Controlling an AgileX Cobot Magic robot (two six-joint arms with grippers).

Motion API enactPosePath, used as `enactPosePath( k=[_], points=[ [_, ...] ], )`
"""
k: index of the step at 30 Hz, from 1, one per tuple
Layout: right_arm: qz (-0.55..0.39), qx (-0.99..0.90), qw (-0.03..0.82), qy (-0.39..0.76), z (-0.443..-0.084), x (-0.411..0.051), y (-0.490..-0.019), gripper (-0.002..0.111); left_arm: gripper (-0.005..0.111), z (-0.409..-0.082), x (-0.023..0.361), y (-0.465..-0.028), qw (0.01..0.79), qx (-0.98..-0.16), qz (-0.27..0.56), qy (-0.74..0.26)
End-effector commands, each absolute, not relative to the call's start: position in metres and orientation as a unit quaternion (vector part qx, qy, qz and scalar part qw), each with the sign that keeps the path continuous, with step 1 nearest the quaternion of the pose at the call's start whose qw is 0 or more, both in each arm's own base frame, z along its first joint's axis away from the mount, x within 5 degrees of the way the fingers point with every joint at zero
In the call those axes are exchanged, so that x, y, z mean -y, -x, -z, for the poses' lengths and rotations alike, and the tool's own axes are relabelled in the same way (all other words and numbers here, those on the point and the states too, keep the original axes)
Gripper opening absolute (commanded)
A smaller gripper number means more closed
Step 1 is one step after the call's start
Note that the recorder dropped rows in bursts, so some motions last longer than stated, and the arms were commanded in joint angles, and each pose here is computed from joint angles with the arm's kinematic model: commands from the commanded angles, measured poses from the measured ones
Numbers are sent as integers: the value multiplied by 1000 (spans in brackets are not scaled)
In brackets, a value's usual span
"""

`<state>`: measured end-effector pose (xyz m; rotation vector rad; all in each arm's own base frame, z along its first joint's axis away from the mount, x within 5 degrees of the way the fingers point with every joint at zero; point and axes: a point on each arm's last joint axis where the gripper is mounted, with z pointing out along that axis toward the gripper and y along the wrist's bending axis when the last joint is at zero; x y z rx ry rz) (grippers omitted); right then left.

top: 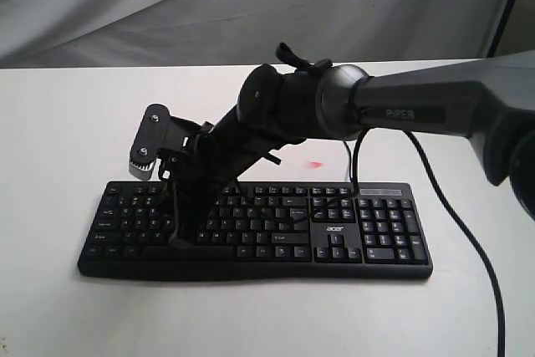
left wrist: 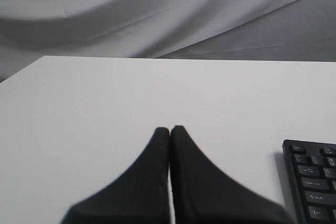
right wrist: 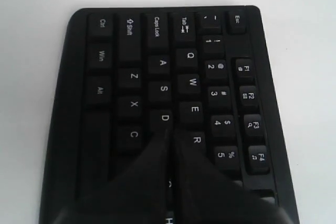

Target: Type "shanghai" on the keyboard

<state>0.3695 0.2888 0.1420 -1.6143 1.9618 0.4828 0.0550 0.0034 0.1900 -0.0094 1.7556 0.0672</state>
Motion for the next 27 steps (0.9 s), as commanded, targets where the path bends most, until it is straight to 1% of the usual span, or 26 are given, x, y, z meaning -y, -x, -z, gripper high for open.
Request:
enactPosePath(
  k=[1,10,27],
  points=[
    [-180,-731,272,599,-145,-289,-370,0,1,-189,-3,-55,641,-767,-28,3],
    [-174,-739,270,592,-135,-289,-372,0,1,-189,-3,-55,641,-767,-28,3],
    [-174,-739,255,599,-130,-285,-372,0,1,-189,-3,-55,641,-767,-28,3]
  ],
)
